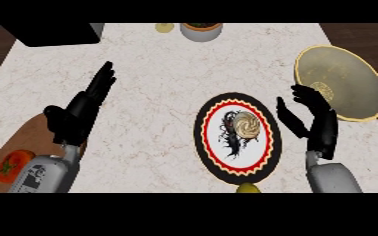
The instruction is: Pick the cupcake from the plate and place it in the bowl
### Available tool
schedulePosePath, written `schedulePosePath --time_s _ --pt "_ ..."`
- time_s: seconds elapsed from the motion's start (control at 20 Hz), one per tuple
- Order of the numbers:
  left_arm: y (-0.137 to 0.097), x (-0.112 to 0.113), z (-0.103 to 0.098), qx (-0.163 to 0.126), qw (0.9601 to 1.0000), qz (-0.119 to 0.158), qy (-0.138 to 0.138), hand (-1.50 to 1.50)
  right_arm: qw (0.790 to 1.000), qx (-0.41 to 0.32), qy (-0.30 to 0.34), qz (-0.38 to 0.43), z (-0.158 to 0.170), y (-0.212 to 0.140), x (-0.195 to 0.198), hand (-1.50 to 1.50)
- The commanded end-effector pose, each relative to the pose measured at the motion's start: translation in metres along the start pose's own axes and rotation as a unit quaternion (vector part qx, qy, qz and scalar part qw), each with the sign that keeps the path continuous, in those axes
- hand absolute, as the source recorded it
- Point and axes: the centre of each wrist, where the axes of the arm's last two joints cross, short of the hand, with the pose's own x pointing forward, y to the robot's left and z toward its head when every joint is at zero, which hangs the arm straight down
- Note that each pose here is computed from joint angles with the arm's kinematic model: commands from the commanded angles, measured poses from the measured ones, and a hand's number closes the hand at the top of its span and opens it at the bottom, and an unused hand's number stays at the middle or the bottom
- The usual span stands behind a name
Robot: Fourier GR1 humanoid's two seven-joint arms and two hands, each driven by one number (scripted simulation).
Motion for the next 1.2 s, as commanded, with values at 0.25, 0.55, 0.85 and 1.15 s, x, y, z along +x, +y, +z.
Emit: schedulePosePath --time_s 0.25,0.55,0.85,1.15 --pt "-0.034 0.007 0.010 -0.103 0.9942 0.017 -0.024 0.00 0.975 -0.059 0.010 0.215 0.012 0.010 -0.019 -1.50" --pt "-0.045 0.002 0.008 -0.101 0.9943 0.028 -0.020 0.00 0.922 0.042 0.128 0.362 -0.005 0.001 -0.001 -1.50" --pt "-0.047 0.000 0.011 -0.108 0.9935 0.026 -0.023 0.00 0.861 0.194 0.256 0.394 -0.006 0.031 0.060 -1.50" --pt "-0.031 0.006 0.017 -0.110 0.9935 0.022 -0.018 0.00 0.823 0.249 0.321 0.398 -0.018 0.042 0.132 -1.50"
